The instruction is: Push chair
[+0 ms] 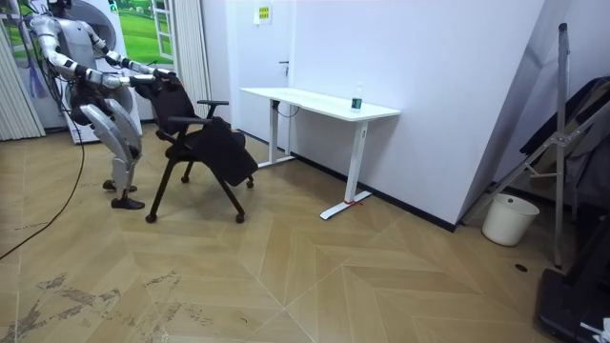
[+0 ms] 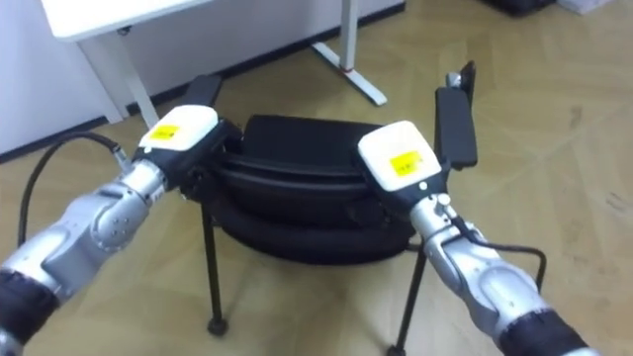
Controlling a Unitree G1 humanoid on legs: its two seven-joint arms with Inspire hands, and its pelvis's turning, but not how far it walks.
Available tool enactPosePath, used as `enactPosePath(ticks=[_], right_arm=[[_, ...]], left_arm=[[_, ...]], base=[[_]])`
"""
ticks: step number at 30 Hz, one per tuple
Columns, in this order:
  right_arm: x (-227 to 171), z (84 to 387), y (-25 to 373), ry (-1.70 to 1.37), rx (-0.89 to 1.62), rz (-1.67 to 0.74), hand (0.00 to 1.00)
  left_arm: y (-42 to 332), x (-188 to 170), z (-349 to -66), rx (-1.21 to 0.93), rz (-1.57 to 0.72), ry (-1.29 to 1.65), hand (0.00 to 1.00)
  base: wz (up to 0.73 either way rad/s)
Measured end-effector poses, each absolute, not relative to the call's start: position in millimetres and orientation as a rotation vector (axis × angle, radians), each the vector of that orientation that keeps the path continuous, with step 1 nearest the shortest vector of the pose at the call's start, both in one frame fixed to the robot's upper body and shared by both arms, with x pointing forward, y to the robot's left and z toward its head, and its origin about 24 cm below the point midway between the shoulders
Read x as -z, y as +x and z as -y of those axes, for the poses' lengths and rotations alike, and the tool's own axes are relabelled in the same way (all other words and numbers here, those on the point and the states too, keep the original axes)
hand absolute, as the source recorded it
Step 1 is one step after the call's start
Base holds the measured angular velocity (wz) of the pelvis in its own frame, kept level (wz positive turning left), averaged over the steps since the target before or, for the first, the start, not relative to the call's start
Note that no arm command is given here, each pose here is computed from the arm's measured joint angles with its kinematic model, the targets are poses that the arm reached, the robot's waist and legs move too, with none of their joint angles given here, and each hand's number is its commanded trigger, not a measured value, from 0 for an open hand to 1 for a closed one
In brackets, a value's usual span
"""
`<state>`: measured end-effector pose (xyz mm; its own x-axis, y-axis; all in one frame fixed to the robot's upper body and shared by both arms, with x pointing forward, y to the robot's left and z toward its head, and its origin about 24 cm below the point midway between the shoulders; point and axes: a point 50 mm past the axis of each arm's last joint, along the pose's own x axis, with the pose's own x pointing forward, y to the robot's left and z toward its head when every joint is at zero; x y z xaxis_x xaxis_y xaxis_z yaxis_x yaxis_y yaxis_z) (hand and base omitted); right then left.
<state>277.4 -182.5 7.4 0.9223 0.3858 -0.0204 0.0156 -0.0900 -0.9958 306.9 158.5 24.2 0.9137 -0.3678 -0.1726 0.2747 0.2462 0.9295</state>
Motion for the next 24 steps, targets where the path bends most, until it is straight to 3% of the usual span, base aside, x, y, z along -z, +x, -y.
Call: enactPosePath(ticks=[7,24], right_arm=[[-5.6,188.1,274.6,-1.654,-0.363,0.301,1.0],[-21.7,180.6,271.1,-1.649,-0.276,0.37,1.0]], left_arm=[[297.5,-10.8,-155.4,0.442,0.065,1.215,1.0],[300.2,-37.3,-160.6,0.396,0.164,1.26,1.0]], base=[[-0.16],[-0.21]])
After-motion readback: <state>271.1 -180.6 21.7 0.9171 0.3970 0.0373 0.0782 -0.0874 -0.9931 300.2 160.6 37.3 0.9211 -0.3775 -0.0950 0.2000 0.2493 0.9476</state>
